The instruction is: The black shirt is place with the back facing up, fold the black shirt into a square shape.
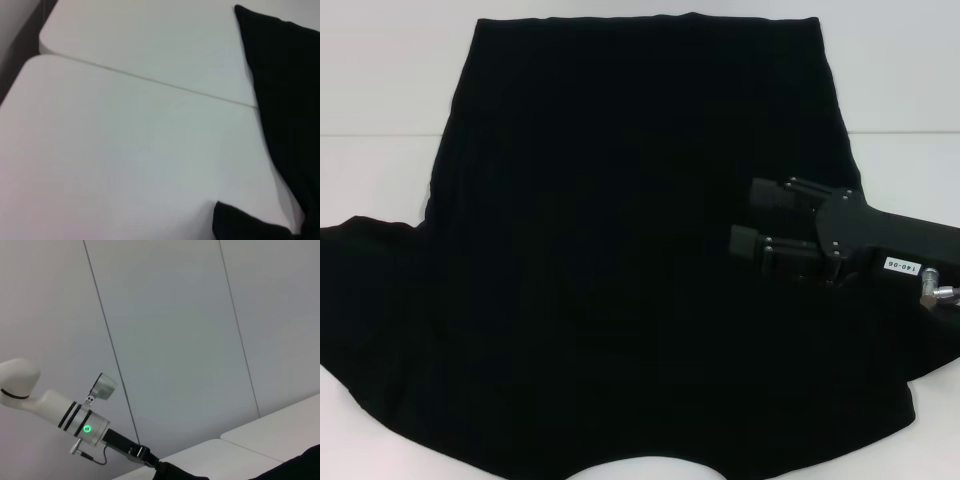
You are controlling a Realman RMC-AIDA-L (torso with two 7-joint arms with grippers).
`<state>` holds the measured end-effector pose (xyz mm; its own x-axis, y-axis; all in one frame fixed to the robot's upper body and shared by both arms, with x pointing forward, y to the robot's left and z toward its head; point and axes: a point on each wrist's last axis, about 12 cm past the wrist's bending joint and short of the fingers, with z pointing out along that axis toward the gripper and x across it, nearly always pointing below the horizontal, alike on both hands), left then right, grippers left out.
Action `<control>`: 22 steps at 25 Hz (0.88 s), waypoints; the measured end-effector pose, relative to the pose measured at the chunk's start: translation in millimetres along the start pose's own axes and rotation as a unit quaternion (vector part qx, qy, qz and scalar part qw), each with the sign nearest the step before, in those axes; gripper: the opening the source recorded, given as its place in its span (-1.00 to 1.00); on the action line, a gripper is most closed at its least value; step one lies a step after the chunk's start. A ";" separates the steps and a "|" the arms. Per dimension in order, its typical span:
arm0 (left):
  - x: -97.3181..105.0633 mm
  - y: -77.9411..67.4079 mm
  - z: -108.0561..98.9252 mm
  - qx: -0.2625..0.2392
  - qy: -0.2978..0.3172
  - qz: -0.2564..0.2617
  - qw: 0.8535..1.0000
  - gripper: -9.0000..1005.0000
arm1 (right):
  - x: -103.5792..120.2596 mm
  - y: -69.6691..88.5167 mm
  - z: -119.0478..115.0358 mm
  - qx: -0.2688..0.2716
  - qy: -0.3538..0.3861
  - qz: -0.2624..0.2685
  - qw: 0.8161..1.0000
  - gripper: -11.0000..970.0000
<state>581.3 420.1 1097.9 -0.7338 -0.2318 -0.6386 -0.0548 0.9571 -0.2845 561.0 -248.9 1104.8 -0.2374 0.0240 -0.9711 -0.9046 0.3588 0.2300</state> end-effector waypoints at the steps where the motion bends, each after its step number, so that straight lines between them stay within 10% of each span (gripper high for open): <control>1: -1.8 -0.6 0.3 -0.001 -0.002 0.002 1.000 -0.90 | 0.0 0.0 0.0 0.000 0.000 0.000 1.000 0.72; 22: -9.2 -9.7 2.8 0.012 0.001 0.011 1.000 -0.85 | -1.0 -0.8 -0.6 0.000 0.001 0.001 1.000 0.68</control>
<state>590.4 412.5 1104.5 -0.7358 -0.2098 -0.6439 -0.0217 0.9576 -0.2873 561.8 -249.8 1105.6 -0.2405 0.0238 -0.9704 -0.9038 0.3592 0.2328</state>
